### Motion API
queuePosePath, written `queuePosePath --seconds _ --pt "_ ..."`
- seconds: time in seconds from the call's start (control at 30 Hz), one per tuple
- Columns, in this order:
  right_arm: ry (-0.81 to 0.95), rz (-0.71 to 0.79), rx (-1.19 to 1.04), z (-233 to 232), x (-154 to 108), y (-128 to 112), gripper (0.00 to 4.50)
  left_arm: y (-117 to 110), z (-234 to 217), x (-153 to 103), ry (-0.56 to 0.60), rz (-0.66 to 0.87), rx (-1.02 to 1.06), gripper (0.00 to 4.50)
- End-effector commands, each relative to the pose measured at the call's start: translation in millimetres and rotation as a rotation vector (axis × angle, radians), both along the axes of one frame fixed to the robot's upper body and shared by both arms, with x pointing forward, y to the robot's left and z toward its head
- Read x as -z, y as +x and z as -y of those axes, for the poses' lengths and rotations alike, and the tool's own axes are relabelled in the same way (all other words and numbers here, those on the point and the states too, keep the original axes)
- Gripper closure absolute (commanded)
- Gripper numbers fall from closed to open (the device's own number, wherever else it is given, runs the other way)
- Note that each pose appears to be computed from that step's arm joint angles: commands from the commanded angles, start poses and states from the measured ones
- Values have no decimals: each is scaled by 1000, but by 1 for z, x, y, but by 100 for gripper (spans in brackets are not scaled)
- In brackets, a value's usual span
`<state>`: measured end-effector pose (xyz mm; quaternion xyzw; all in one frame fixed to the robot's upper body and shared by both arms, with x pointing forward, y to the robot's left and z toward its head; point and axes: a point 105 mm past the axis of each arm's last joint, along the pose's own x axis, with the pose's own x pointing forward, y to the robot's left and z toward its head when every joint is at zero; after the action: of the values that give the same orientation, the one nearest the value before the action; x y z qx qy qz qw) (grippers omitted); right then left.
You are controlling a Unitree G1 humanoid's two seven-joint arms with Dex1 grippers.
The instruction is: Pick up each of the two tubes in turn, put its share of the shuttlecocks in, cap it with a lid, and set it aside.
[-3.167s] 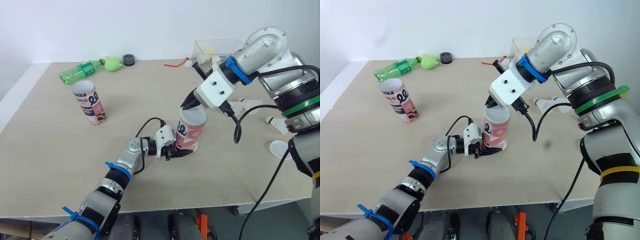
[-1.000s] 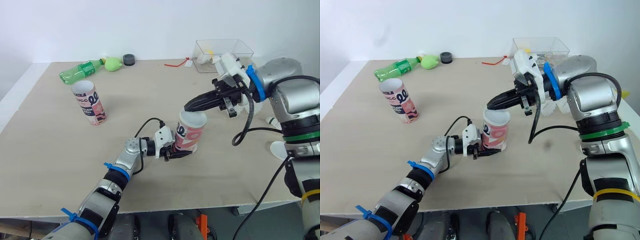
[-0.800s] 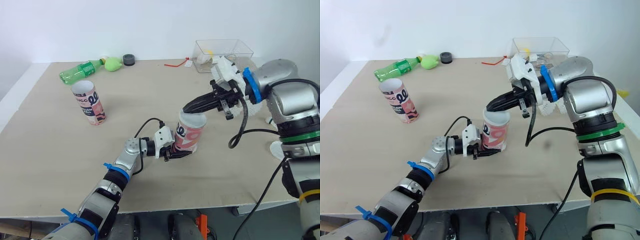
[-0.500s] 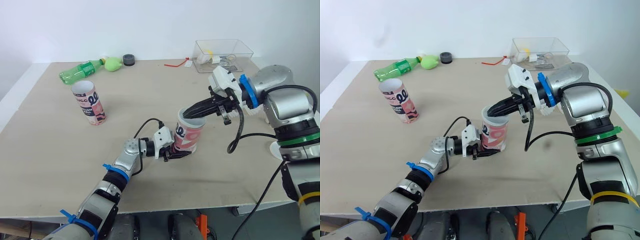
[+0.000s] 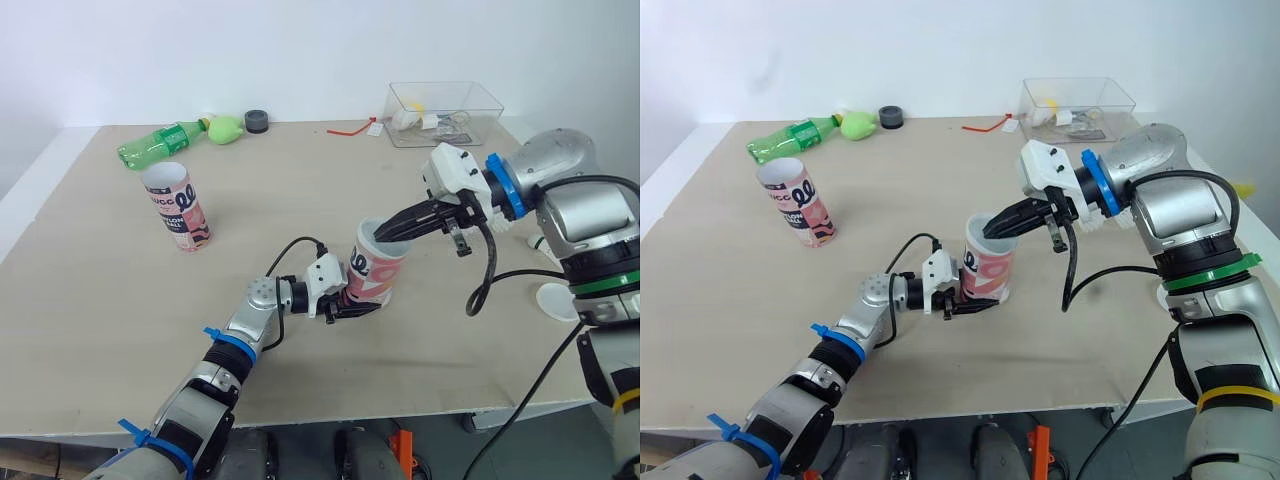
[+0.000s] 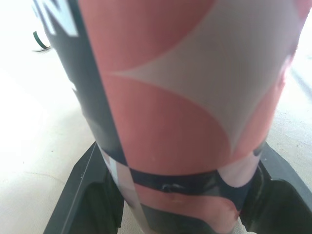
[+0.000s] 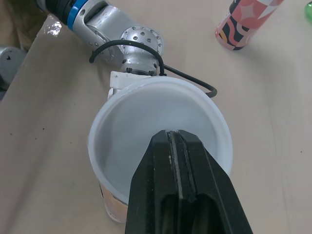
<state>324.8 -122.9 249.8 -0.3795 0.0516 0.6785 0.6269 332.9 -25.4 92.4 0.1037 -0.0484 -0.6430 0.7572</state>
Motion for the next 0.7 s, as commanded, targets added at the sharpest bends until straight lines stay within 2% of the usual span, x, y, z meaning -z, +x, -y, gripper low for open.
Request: queuePosePath --seconds 0.03,0.53,0.7 --pt "-89 -44 -51 -1 22 -5 444 -3 -6 19 57 -67 -1 221" --pt "-115 34 -149 -23 20 -4 444 -2 -6 21 61 -72 -2 221" --pt "-56 12 -157 -32 7 -5 444 -4 -4 22 59 -73 4 221"
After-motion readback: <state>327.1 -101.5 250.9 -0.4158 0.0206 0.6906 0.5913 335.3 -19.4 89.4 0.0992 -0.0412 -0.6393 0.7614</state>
